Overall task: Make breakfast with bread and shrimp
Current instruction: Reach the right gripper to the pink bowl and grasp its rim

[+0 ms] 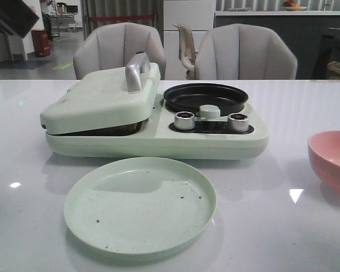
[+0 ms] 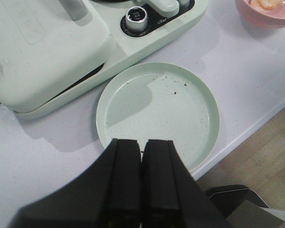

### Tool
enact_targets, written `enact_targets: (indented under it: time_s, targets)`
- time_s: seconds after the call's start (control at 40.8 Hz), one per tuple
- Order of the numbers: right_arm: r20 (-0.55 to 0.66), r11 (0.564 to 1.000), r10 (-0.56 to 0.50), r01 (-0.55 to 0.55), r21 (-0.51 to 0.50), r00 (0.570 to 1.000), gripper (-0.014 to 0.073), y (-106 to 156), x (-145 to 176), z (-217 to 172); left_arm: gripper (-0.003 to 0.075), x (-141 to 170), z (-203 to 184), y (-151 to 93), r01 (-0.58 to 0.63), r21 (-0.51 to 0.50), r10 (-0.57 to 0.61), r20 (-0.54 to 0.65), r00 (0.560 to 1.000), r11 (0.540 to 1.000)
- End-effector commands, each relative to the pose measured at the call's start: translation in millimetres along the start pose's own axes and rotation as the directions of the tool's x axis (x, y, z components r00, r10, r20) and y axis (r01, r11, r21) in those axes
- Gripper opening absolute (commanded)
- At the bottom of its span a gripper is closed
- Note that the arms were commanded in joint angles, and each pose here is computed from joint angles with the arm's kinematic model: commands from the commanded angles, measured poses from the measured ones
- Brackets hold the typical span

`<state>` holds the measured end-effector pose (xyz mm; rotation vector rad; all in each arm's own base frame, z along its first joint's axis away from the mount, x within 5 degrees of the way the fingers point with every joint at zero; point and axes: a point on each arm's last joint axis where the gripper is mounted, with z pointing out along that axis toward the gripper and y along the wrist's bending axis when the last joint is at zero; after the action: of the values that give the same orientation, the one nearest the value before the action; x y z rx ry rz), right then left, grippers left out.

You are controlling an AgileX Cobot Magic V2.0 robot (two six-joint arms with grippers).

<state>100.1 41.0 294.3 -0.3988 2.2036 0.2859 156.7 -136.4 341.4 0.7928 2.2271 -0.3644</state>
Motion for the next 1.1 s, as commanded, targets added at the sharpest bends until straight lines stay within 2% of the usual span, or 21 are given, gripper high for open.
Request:
enact_targets:
  time_s: [0.0,0.196,0.294,0.441,0.539,0.711,0.809,0.883,1.079]
  targets:
    - [0.149,1.000,-0.003,0.000,0.021,0.989,0.0536,-1,-18,-6,0.0100,-12,-11,-2,0.000,0.008,-0.001,0.099,0.995,1.000]
    - [0.219,0.997,-0.045,0.032,0.065,0.975,0.0536,-5,-28,-7,0.0100,-12,-11,-2,0.000,0.008,-0.001,0.099,0.995,1.000]
    - [0.181,0.993,-0.070,0.052,0.105,0.981,0.0536,-10,-37,-3,0.0100,-12,-11,-2,0.000,0.008,-0.001,0.099,0.995,1.000]
    - [0.046,0.984,0.013,-0.021,0.175,0.999,0.0536,-29,-53,13,0.0100,-12,-11,-2,0.000,0.008,-0.001,0.099,0.995,1.000]
    - [-0.047,0.968,0.096,-0.082,0.236,0.994,0.0536,-49,-60,27,0.0100,-11,-10,-2,0.000,0.008,-0.001,0.092,0.996,1.000]
    - [-0.188,0.913,0.299,-0.223,0.342,0.936,0.0536,-98,-62,56,0.0100,-10,-10,-2,0.007,0.014,-0.008,0.079,0.997,1.000]
    - [-0.242,0.885,0.374,-0.266,0.382,0.895,0.0536,-124,-59,77,0.0100,-10,-10,-2,0.007,0.014,-0.008,0.077,0.997,1.000]
    - [-0.267,0.872,0.405,-0.283,0.399,0.874,0.0536,-139,-57,91,0.0100,-10,-10,-2,0.007,0.014,-0.008,0.077,0.997,1.000]
    - [-0.310,0.866,0.423,-0.279,0.415,0.851,0.0536,-166,-56,129,0.0100,-10,-10,-2,0.007,0.014,-0.008,0.077,0.997,1.000]
